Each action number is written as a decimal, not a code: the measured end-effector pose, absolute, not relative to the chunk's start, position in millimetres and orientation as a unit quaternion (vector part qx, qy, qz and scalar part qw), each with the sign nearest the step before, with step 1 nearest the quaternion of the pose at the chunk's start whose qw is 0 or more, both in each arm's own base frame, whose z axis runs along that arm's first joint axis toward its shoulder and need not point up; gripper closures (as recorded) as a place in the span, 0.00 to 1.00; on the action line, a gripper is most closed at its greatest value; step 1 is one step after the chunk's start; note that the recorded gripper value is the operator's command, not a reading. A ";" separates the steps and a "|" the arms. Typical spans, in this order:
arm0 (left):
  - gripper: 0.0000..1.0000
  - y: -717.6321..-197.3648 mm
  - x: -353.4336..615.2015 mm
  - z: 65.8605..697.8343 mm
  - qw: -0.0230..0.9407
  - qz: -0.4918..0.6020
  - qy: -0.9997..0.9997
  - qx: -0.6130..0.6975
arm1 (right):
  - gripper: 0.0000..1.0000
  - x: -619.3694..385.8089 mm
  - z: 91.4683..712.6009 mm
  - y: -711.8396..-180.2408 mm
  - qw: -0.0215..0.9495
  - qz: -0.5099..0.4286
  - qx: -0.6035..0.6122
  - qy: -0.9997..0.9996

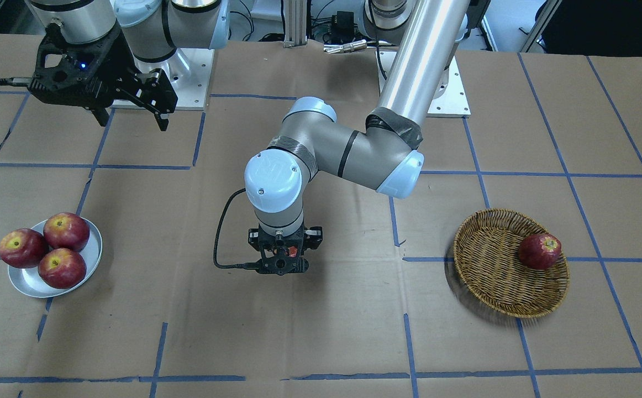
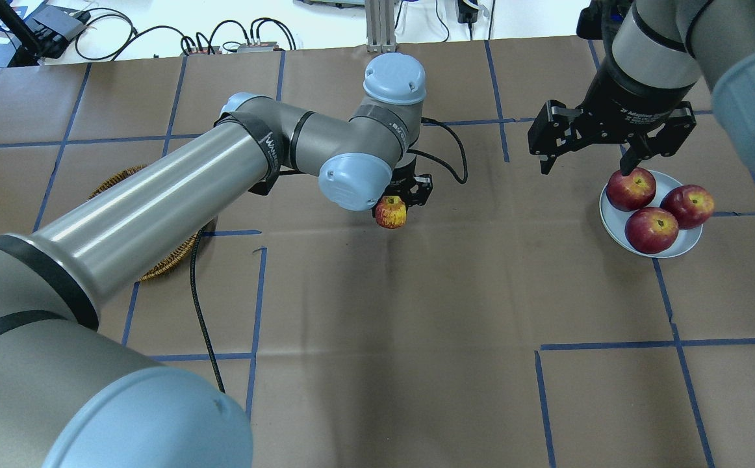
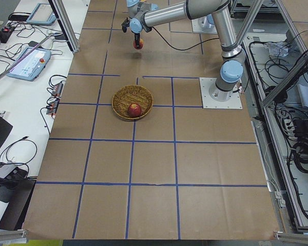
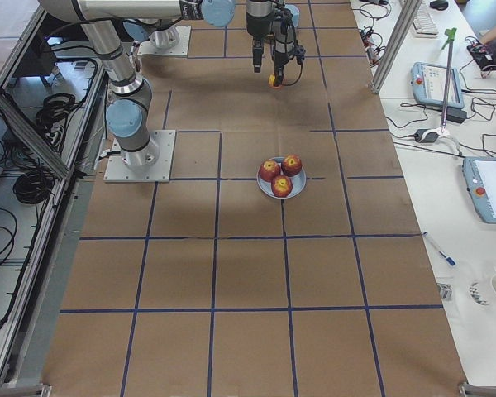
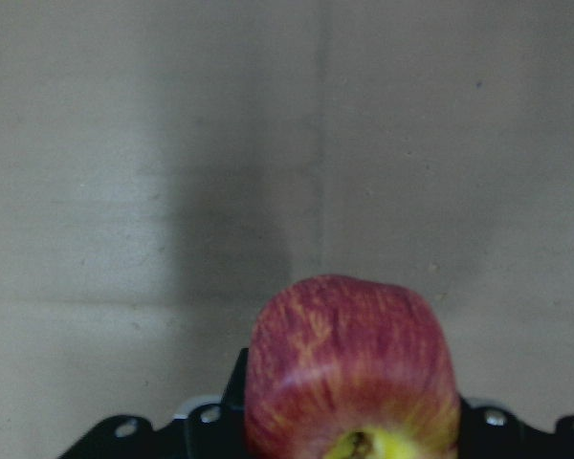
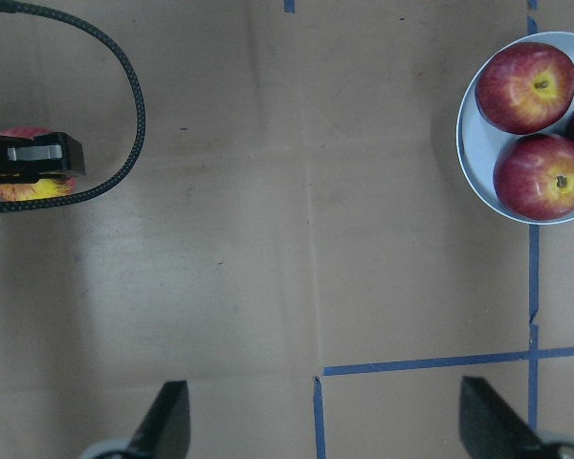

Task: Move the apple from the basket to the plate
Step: 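Lift the apple with the left gripper and carry it toward the table center, then lower the apple onto the table center and open the left gripper, then raise the left gripper back over the basket while the right gripper moves toward the apple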

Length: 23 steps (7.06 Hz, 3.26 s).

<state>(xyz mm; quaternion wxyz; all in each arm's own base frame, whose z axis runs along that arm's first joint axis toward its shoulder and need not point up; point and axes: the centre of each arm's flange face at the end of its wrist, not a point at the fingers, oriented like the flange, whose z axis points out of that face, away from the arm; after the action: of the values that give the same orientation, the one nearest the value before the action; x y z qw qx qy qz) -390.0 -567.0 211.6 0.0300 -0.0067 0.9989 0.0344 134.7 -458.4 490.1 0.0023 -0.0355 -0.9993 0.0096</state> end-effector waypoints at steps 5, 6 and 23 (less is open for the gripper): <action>0.34 -577.8 -391.2 192.2 0.030 0.037 0.999 -0.002 | 0.00 134.9 489.5 -458.7 0.003 0.009 -0.033 -0.999; 0.08 -577.2 -390.6 188.2 0.031 0.038 0.999 -0.002 | 0.00 134.9 489.4 -458.7 0.003 0.009 -0.033 -0.999; 0.01 -500.1 -138.9 505.5 0.018 0.012 0.996 0.082 | 0.00 164.4 473.5 -486.4 -0.001 0.033 -0.031 -0.999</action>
<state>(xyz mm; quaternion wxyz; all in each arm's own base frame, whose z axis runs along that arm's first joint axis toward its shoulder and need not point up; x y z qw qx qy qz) -138.9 -500.1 505.5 0.0177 0.0816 0.9964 0.0115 164.4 -486.4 473.5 -0.0014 -0.0313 -0.9990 0.0328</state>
